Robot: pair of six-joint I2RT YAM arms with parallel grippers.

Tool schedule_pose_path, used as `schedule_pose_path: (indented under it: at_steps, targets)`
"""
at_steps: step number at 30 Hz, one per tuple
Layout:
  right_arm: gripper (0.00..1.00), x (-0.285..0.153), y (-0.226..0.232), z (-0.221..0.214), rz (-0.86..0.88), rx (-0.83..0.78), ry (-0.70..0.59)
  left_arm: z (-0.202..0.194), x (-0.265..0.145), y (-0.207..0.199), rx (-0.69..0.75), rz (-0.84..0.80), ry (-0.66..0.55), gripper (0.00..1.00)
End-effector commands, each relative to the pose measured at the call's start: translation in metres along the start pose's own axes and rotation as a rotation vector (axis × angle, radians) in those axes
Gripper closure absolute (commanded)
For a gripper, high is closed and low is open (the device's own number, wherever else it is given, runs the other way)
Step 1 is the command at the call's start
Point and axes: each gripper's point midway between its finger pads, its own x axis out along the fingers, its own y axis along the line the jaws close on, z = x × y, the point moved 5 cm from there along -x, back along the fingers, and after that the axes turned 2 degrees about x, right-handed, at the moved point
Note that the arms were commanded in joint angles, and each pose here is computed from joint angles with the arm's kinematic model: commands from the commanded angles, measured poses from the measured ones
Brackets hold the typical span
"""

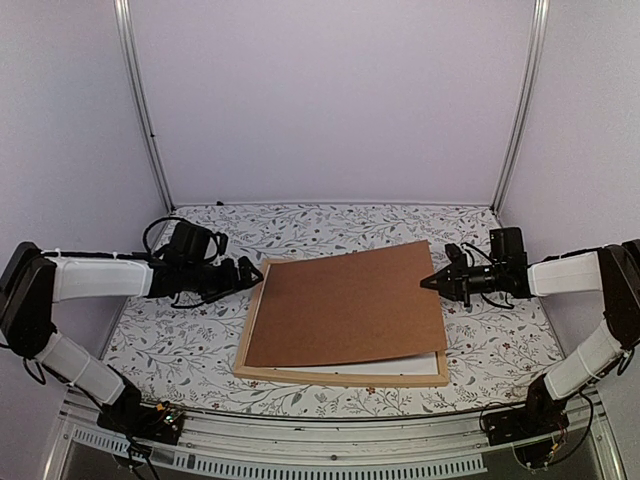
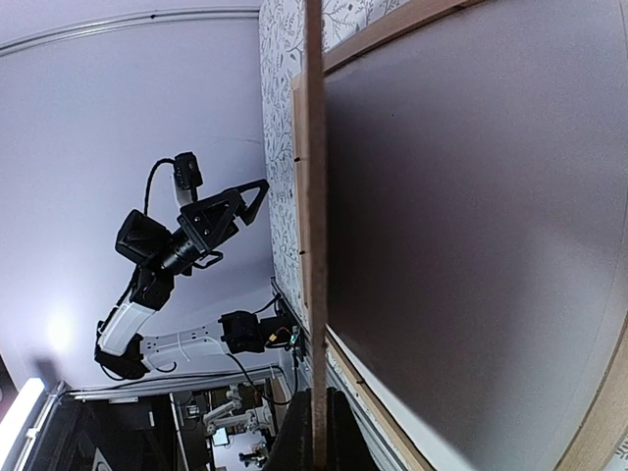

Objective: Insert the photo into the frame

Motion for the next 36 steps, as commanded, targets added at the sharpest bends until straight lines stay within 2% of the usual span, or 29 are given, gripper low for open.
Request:
schedule_pose_path:
  at_steps: [1, 19, 26, 29, 36]
  targets:
    - [1.00, 0.002, 0.010, 0.001, -0.008, -0.053, -0.011, -0.003, 0.006, -0.002, 0.014, 0.001, 0.001, 0.00]
    - [1.00, 0.010, -0.003, 0.006, -0.072, -0.081, -0.030, -0.015, 0.021, -0.011, 0.028, -0.022, 0.030, 0.00]
    - [0.94, 0.015, -0.011, 0.012, -0.104, -0.092, -0.021, -0.022, 0.027, -0.011, 0.033, -0.018, 0.053, 0.00]
    - [0.91, 0.016, -0.014, 0.013, -0.112, -0.091, -0.018, -0.025, 0.029, -0.011, 0.035, -0.012, 0.060, 0.00]
    - [0.71, 0.015, -0.020, 0.014, -0.177, -0.094, -0.034, -0.027, 0.030, -0.011, 0.043, 0.002, 0.063, 0.00]
